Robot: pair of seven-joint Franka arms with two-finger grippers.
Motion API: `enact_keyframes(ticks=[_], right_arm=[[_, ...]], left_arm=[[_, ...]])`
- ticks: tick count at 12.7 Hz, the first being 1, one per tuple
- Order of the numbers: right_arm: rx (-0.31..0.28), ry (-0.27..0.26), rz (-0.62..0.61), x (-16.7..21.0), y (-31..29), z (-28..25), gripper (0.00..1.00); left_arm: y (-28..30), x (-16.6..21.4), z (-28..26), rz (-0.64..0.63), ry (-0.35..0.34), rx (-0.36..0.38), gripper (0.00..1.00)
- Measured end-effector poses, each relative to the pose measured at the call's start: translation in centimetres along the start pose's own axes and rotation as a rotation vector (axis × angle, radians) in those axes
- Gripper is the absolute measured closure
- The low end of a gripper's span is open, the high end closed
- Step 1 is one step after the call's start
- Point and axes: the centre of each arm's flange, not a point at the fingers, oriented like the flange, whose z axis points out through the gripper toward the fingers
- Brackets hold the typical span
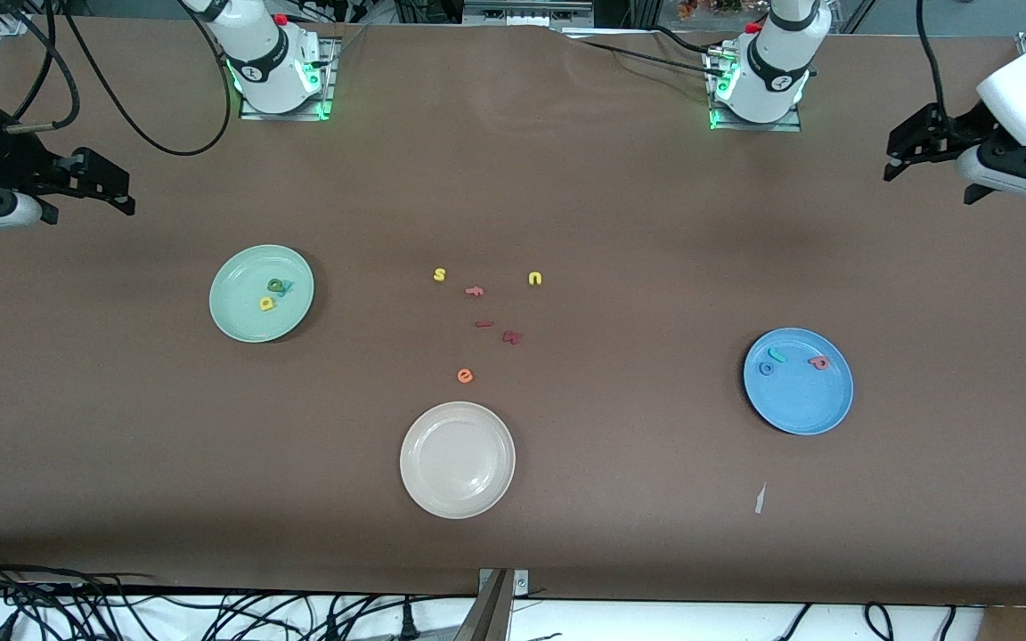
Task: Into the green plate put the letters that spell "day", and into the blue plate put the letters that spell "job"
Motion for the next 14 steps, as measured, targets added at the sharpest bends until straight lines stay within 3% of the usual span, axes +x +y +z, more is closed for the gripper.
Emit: enact_keyframes(ticks=[6,14], right_arm=[[0.000,-0.001,0.000,0.0,0.0,0.0,0.00],[0.000,-0.004,-0.007,0.2,-0.4,0.2,0.00]], left_arm=[[-1.0,0.6,0.4,-0.109,-0.018,-0.006,0.00],[-0.7,1.2,0.6,-0.107,-0.020,-0.005,0.00]])
